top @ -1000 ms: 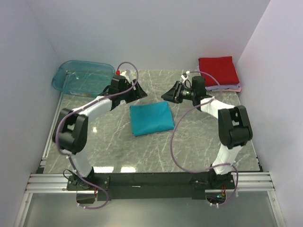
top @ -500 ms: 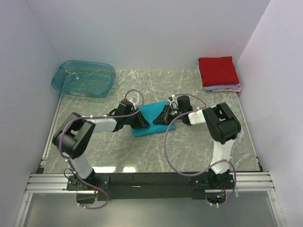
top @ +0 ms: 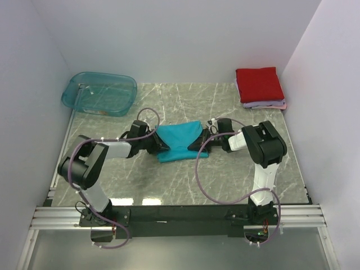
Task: Fold and stack the t-shirts
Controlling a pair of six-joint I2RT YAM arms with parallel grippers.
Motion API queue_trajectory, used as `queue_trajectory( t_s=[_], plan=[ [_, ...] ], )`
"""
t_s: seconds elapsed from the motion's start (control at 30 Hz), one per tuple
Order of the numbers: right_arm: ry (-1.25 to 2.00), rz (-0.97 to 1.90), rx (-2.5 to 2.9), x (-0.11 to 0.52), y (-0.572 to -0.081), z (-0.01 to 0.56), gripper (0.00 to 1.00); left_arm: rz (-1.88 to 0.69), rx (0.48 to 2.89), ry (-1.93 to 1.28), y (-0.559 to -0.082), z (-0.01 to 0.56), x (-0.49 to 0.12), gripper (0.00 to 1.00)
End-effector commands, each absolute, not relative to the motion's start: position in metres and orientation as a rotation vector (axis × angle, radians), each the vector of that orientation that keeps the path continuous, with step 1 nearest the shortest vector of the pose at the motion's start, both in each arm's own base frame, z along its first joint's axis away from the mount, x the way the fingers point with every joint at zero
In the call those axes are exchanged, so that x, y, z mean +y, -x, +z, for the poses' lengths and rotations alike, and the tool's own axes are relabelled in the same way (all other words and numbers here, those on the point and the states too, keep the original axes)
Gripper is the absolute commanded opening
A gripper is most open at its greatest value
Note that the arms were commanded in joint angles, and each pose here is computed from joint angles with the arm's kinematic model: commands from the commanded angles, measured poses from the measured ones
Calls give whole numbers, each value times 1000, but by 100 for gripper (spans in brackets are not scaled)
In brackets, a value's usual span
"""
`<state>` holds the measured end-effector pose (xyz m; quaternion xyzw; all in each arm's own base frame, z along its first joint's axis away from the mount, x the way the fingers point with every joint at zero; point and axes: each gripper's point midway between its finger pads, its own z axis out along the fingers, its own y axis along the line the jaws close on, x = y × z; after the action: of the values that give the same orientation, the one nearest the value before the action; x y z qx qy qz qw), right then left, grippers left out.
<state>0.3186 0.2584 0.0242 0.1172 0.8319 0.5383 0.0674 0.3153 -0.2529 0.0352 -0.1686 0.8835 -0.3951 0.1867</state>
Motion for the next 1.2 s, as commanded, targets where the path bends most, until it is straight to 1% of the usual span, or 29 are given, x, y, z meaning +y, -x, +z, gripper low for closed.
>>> queue_trajectory(
  t_s=[0.0, 0.03, 0.07, 0.17, 0.23, 0.37, 0.43, 0.57, 0.63, 0.7, 0.87, 0.97, 1.17],
  plan=[
    [-284, 1562, 2455, 252, -325, 45, 11, -1047, 2405, 411, -329, 65, -244, 22],
    [-252, 1562, 2418, 253, -332, 58, 11, -1032, 2389, 399, -334, 71, -242, 23],
    [-243, 1562, 2404, 254, -335, 63, 11, -1014, 2364, 375, -342, 81, -242, 22],
    [-243, 1558, 2361, 255, -350, 73, 11, -1010, 2341, 379, -360, 86, -240, 22],
    [-281, 1539, 2362, 252, -360, 67, 11, -1011, 2339, 393, -370, 83, -238, 22],
    [-363, 1544, 2372, 243, -370, 45, 11, -979, 2390, 442, -387, 51, -235, 22],
    [-447, 1542, 2380, 230, -373, 29, 11, -962, 2402, 470, -392, 41, -230, 21],
    [-481, 1502, 2416, 217, -372, 11, 11, -921, 2428, 507, -394, 24, -218, 21],
    [-454, 1491, 2398, 214, -374, 18, 11, -924, 2413, 518, -396, 29, -212, 22],
    [-439, 1488, 2379, 212, -377, 29, 11, -934, 2372, 503, -401, 47, -210, 22],
    [-336, 1476, 2290, 215, -400, 79, 11, -899, 2272, 418, -418, 90, -205, 24],
    [-313, 1493, 2248, 218, -417, 96, 11, -887, 2273, 410, -427, 87, -206, 23],
    [-370, 1505, 2254, 222, -444, 77, 11, -852, 2339, 433, -443, 55, -207, 22]
  ],
)
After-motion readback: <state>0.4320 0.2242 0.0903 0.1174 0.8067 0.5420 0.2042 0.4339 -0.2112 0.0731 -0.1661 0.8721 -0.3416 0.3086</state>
